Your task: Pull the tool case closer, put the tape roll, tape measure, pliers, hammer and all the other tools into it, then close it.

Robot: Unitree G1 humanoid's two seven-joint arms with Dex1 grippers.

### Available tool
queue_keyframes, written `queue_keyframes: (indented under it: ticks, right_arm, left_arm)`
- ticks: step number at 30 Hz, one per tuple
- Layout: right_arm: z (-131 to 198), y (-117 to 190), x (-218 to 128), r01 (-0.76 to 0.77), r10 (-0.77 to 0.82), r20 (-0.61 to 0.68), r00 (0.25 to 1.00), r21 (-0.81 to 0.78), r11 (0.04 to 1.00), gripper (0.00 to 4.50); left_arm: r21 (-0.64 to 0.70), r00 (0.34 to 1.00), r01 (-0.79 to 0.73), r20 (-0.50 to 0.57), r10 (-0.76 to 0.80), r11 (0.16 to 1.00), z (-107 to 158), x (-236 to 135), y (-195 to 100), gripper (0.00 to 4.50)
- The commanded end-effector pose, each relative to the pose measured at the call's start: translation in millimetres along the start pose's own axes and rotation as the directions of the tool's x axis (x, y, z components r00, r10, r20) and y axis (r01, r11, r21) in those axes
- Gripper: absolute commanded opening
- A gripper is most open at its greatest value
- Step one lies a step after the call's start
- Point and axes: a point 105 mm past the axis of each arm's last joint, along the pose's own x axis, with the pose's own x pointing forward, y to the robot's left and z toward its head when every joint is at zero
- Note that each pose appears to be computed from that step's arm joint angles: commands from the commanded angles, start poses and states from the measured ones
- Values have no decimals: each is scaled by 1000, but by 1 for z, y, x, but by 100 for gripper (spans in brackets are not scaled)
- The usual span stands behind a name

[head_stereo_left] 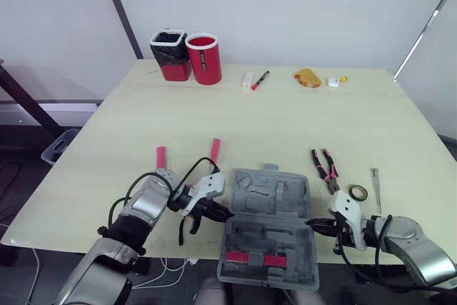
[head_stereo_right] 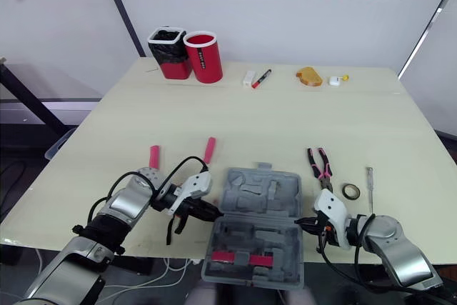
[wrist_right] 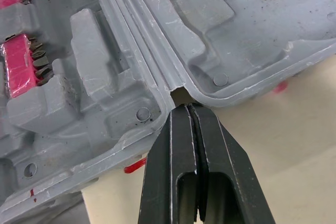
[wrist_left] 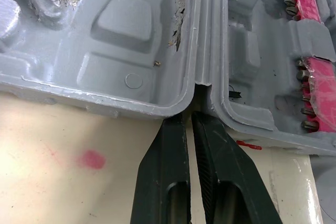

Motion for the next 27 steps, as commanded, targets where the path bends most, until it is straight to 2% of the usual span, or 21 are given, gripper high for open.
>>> queue_keyframes:
  ticks: [1,27]
  right_arm:
    - [8,8,0,-36,36,17,999,-24,999,0]
    - [7,8,1,-35,35,9,999,-25,999,0]
  left_arm:
    - [-15,999,47,-27,-47,999,-8,6,-9,35]
    - [-26,998,47,-36,-48,999,-11,4,-10,35]
